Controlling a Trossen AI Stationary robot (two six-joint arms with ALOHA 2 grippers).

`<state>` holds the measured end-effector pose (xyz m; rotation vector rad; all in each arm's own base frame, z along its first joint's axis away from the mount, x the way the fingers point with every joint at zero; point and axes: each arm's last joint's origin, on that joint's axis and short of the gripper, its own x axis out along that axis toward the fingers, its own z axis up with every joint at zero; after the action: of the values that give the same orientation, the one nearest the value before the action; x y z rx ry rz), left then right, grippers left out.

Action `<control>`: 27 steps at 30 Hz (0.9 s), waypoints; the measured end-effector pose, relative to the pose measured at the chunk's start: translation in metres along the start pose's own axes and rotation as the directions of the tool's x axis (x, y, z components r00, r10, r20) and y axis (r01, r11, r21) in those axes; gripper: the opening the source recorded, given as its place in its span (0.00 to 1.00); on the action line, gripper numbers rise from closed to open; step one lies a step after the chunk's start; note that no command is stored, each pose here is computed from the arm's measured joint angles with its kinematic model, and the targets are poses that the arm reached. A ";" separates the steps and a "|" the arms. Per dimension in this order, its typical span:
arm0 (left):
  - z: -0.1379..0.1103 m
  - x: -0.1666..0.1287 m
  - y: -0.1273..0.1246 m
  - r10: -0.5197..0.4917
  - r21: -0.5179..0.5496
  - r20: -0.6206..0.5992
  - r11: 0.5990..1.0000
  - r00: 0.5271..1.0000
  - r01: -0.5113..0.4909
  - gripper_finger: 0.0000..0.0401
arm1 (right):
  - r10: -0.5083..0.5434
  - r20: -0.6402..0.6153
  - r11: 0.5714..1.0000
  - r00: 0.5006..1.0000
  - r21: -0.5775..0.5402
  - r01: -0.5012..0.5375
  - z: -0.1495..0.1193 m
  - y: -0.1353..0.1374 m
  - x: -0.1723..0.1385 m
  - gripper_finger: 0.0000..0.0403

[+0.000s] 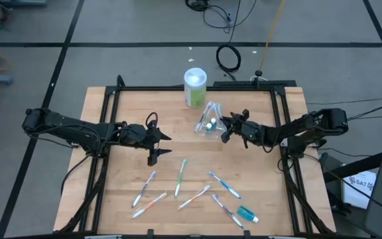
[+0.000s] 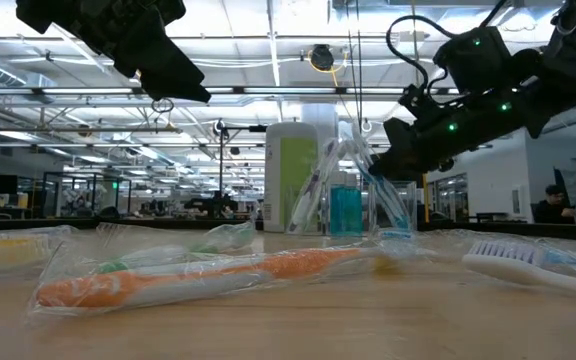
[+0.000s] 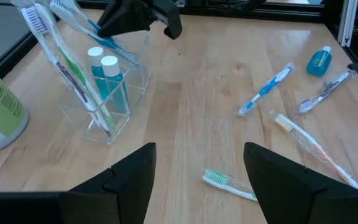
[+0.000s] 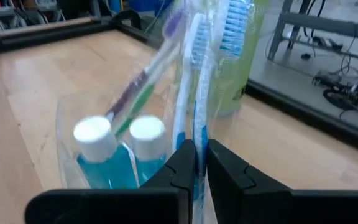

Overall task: Pick & Place toothbrushing station
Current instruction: Put the right blue toothbrush into the transparent organizer, then put the left violet toothbrush into the transparent organizer

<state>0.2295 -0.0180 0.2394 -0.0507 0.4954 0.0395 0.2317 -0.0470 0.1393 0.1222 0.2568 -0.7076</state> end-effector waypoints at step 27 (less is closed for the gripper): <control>0.000 0.000 0.000 0.000 -0.005 -0.001 1.000 1.000 0.000 0.62 | 0.067 0.091 0.995 0.994 -0.077 -0.060 0.030 -0.005 -0.019 0.41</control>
<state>0.2294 -0.0179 0.2393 -0.0554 0.4962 0.0411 0.2204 -0.0444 0.1733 0.0257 0.1882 -0.6375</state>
